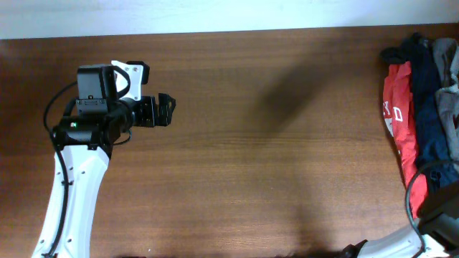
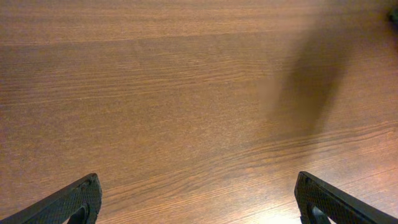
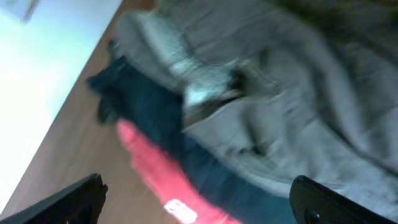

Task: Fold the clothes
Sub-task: 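Reach the right gripper to the clothes pile and grasp grey trousers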

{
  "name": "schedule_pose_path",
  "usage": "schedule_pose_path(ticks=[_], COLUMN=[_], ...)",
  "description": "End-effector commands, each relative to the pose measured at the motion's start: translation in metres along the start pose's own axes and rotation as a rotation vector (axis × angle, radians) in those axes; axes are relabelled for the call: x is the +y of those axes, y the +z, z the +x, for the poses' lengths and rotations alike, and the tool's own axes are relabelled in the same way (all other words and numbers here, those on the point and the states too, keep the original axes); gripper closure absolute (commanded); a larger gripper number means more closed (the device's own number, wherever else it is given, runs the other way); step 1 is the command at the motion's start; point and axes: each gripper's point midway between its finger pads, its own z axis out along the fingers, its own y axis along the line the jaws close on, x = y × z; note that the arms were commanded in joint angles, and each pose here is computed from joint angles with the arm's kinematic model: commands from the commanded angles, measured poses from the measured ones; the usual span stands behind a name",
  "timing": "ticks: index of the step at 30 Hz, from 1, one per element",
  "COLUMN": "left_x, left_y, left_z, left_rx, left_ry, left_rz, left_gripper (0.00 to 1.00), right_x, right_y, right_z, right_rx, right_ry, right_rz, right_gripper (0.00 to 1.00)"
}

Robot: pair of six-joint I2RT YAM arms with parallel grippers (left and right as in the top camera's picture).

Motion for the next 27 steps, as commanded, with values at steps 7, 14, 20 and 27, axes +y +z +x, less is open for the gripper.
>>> schedule_pose_path(ticks=[7,14,20,27], left_x=[-0.002,-0.002,-0.002,-0.002], left_y=[0.006,0.007,0.007,0.007], left_z=[-0.004,-0.004,-0.006,-0.003], left_rx=[0.005,0.004,-0.002,0.009], left_ry=[-0.007,-0.006,-0.004,-0.008], left_rz=[0.020,0.020,0.020,0.020], left_gripper=[0.01,0.01,0.01,0.01], right_x=[-0.041,-0.044,-0.013,0.034], right_y=[0.059,0.072,0.056,-0.025], right_z=[-0.002,0.000,-0.013,-0.051], right_rx=[0.035,0.040,0.020,-0.138], right_ry=[0.059,0.060,0.048,-0.051], right_rz=[0.057,0.059,-0.087,-0.195], right_gripper=[0.01,0.11,0.96,0.96])
